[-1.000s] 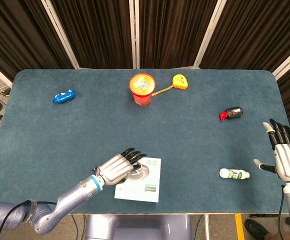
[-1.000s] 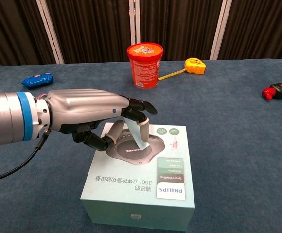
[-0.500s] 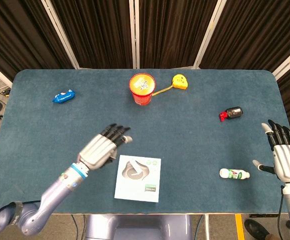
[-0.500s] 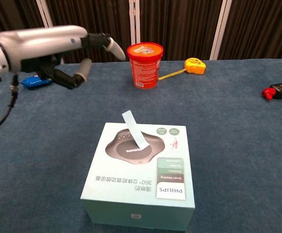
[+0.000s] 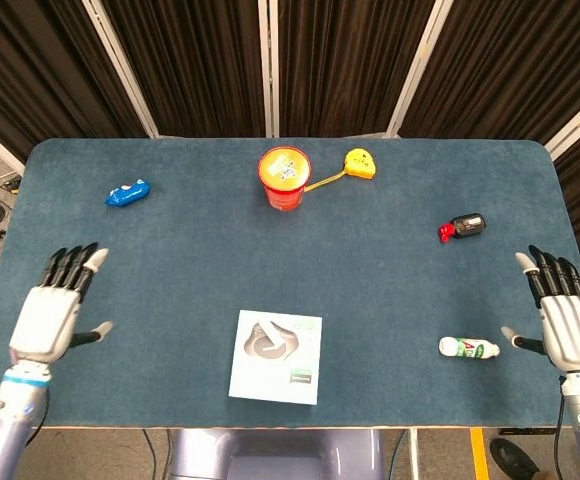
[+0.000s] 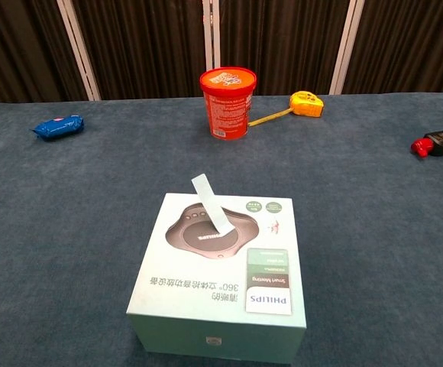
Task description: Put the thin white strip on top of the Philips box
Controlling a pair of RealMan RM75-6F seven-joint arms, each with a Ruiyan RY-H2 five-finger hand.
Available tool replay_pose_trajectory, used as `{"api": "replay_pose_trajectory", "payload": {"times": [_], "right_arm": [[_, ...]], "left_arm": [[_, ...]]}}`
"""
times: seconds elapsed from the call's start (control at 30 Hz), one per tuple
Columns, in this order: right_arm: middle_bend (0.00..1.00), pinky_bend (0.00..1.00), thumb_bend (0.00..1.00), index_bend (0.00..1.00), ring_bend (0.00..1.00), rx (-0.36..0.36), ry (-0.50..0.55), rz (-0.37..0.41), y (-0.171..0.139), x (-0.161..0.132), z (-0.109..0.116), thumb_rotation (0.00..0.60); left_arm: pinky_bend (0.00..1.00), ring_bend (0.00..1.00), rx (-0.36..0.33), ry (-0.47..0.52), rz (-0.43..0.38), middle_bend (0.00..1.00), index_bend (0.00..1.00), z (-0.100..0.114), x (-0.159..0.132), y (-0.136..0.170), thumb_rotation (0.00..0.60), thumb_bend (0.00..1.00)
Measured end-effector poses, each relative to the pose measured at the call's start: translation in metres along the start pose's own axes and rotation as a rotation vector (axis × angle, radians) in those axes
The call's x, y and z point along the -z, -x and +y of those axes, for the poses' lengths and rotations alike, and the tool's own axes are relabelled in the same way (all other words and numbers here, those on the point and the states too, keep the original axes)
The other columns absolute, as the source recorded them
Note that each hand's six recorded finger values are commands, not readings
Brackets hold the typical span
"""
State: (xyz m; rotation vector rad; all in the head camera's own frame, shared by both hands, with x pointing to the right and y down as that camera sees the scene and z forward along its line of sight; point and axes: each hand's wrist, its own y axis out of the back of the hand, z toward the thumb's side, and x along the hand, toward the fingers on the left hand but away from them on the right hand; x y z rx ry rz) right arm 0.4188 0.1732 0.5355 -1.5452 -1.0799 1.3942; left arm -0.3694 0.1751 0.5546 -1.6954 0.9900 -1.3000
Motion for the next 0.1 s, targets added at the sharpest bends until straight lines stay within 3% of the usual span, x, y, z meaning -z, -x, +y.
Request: {"api": "replay_pose_trajectory", "payload": {"times": [0.1], "right_arm": [[0.0,0.0,0.0,0.0,0.0,0.007,-0.01,0.004,-0.0011,-0.0017,-0.0003,0.6]], "left_arm": [[0.0,0.0,0.002,-0.009,0.02,0.0,0.0,-0.0004,0.0132,0.0134,0.6,0.0]]}}
